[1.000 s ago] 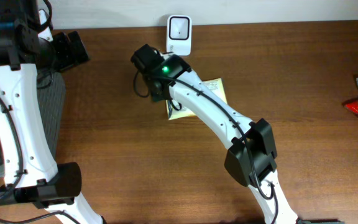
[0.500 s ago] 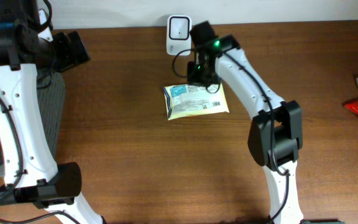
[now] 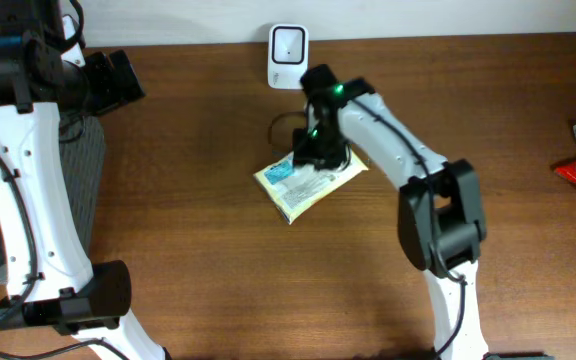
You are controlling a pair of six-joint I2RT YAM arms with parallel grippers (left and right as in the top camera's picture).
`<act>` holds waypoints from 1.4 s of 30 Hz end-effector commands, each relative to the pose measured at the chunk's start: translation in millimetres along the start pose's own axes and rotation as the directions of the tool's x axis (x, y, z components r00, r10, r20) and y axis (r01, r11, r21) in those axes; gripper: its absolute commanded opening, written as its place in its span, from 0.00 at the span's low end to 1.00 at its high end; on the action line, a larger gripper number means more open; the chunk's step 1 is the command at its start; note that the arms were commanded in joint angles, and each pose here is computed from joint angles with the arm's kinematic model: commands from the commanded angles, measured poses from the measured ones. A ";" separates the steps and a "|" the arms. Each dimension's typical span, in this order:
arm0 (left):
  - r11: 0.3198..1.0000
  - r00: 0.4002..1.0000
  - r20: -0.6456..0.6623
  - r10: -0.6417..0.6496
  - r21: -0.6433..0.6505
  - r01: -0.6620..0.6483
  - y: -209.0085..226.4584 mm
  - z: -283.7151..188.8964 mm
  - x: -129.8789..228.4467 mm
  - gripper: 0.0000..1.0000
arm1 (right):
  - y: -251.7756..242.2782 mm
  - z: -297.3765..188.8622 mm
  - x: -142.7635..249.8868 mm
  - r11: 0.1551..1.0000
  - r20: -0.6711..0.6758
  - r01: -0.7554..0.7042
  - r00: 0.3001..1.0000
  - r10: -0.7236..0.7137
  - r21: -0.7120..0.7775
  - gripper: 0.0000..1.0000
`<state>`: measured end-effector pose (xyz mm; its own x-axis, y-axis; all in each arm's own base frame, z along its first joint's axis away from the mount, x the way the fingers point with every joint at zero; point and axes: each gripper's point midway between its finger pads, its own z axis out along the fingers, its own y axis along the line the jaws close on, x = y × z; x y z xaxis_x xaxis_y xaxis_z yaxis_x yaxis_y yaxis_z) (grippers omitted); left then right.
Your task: Scan the item barcode
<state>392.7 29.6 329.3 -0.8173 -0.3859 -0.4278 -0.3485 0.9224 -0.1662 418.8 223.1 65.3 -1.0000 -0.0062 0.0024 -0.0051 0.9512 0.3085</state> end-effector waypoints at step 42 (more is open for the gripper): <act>1.000 1.000 0.009 -0.017 -0.005 0.017 3.4 -2.1 -1.8 0.99 | 10.7 69.4 41.5 0.662 0.058 0.352 0.856 -0.514 0.662 0.99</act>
<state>392.8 29.7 329.4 -0.8173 -0.3855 -0.4283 -0.3483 0.9226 -0.1658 378.6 263.9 18.2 -0.8525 -0.4689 -0.2312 -0.3670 0.8517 -0.3740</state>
